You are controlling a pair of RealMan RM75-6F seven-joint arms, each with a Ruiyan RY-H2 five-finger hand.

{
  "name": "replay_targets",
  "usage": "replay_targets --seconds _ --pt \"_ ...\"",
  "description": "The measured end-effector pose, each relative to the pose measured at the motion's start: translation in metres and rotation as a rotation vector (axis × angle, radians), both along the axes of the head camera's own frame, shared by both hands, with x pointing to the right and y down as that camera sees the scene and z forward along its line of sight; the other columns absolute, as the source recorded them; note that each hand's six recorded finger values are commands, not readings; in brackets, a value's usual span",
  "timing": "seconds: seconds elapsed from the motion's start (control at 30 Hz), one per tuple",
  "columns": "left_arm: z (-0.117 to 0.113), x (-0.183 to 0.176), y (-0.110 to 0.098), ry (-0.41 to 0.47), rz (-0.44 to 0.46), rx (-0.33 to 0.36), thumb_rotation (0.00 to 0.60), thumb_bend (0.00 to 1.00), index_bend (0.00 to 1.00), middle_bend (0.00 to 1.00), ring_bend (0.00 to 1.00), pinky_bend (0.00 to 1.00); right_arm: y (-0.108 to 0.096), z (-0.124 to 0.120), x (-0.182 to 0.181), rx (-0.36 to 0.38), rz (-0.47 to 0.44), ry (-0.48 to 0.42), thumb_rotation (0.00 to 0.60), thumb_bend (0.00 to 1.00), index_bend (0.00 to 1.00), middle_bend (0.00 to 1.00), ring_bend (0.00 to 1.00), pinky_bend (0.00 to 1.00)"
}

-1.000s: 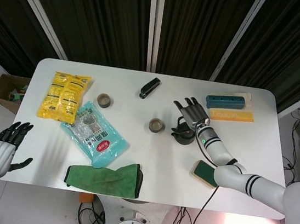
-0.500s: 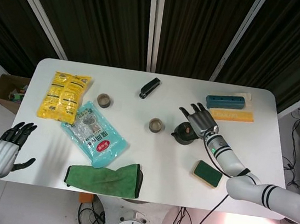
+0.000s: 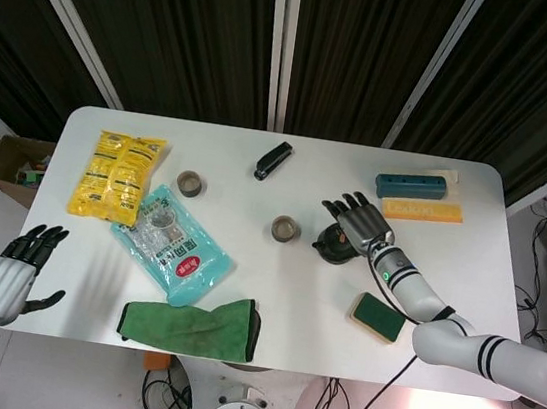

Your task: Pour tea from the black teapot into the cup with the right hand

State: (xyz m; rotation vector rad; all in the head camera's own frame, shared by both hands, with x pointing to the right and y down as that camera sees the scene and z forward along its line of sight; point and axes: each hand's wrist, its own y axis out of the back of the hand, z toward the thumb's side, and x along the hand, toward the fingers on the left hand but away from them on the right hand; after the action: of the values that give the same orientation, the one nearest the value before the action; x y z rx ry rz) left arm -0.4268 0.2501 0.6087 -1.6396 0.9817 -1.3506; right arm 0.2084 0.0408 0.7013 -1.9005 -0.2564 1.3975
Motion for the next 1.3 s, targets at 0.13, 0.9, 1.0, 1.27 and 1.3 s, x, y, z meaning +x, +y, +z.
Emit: replay_targets --seconds 0.13,0.9,1.0,1.27,1.3 --pt "0.0 -0.001 0.0 0.003 -0.002 -0.002 0.6 0.13 0.11 0.1 0.08 0.23 -0.004 -0.003 -0.003 -0.026 0.013 -0.002 0.223 0.35 0.05 0.18 0.01 0.0" --pt "0.002 -0.004 0.0 0.006 -0.007 -0.002 0.6 0.13 0.11 0.1 0.08 0.23 -0.009 0.005 -0.006 -0.057 0.013 0.06 0.219 0.32 0.41 0.36 0.2 0.05" --pt "0.002 -0.005 0.0 0.005 -0.009 -0.003 0.6 0.13 0.11 0.1 0.08 0.23 -0.008 0.008 -0.007 -0.06 0.015 0.063 0.217 0.32 0.44 0.38 0.23 0.08" --pt "0.004 -0.005 0.0 0.004 -0.009 -0.009 0.6 0.13 0.11 0.1 0.08 0.23 -0.008 0.01 -0.008 -0.065 0.013 0.067 0.218 0.32 0.49 0.44 0.35 0.17" --pt "0.004 -0.005 0.0 0.004 -0.009 -0.01 0.6 0.13 0.11 0.1 0.08 0.23 -0.007 0.01 -0.008 -0.067 0.014 0.067 0.218 0.32 0.49 0.44 0.35 0.17"
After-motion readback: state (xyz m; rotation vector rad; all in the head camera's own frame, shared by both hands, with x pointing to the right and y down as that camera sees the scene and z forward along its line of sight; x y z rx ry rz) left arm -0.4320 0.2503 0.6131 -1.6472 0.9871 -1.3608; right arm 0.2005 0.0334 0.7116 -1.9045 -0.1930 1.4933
